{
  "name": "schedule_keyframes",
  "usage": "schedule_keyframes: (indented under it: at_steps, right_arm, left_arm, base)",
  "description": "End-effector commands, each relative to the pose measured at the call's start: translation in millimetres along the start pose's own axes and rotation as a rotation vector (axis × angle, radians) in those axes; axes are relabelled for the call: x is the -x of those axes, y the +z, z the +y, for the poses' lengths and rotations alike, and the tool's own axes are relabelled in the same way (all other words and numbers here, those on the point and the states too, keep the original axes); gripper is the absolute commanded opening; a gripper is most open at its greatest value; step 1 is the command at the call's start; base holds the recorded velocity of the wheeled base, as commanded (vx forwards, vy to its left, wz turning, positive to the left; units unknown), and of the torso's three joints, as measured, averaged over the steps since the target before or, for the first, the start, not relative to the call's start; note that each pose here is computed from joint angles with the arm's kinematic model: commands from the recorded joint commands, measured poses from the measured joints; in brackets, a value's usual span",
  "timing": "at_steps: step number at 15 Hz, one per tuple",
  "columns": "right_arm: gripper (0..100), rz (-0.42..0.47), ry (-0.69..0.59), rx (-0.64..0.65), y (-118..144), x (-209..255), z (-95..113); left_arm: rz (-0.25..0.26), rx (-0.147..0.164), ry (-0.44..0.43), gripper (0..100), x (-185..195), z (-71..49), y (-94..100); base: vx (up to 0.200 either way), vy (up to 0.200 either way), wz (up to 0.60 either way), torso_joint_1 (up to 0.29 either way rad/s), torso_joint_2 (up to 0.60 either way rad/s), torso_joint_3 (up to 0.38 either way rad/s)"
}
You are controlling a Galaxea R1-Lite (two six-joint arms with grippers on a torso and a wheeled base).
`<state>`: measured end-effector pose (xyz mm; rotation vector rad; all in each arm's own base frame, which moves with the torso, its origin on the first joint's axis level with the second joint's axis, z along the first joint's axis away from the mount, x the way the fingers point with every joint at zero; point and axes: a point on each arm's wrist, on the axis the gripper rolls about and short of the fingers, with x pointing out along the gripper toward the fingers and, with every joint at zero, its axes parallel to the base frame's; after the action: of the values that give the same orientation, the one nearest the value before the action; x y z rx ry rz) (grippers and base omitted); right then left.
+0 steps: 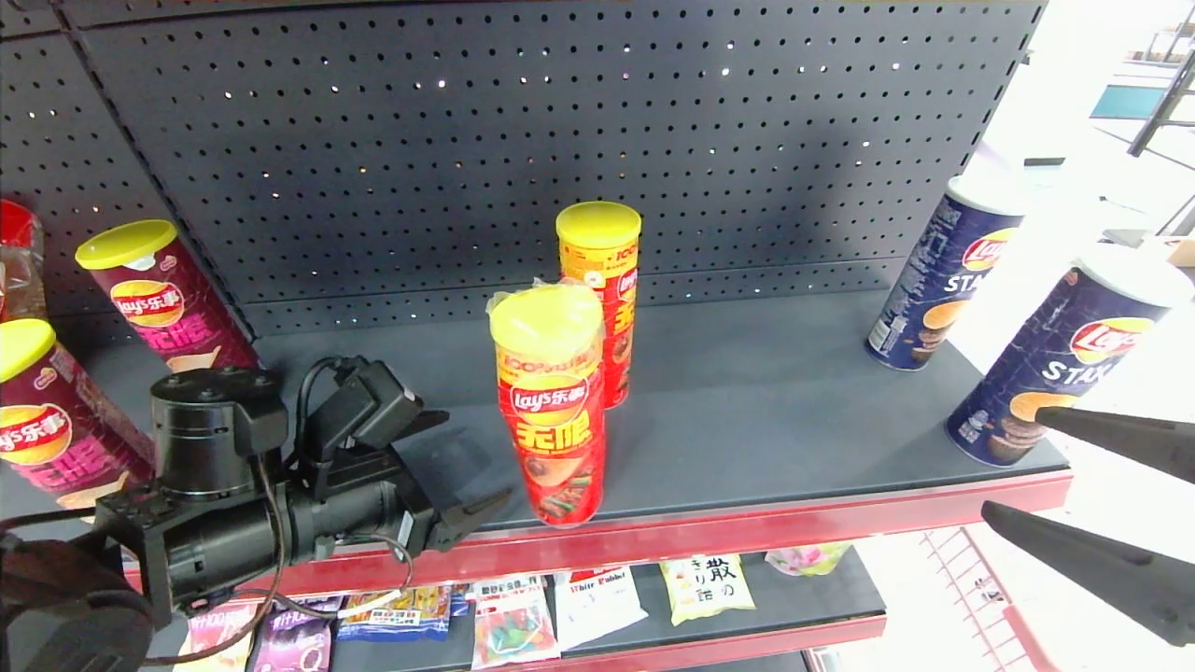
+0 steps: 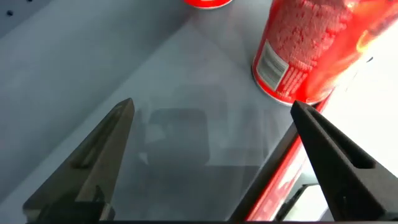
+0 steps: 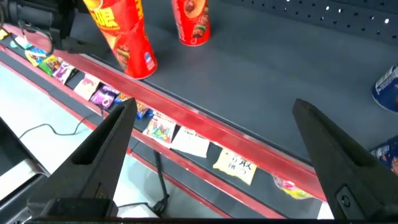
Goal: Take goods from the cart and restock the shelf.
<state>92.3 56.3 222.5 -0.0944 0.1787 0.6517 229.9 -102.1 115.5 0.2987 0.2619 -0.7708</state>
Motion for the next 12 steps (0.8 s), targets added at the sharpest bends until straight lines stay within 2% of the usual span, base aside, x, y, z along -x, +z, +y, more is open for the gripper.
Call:
schedule_keyframes:
  at_steps: [1,8,12]
  right_arm:
    - [100,0.003,0.001,0.001,0,-1,0]
    - [100,0.005,0.001,-0.001,0,-1,0]
    - [100,0.006,-0.001,-0.001,-1,-1,0]
  left_arm:
    - [0.000,-0.003,-0.009,100,-5,-0.6,0.8]
    - [-0.007,-0.005,-0.011,100,-15,2.8,3.8]
    - [-0.005,-0.009,-0.027,100,-23,0.5,4.5]
  base:
    - [0.000,0.000,0.00,0.000,0.00,0.000]
    - [0.000,0.000,0.00,0.000,0.00,0.000]
    - [0.000,0.000,0.00,0.000,0.00,0.000]
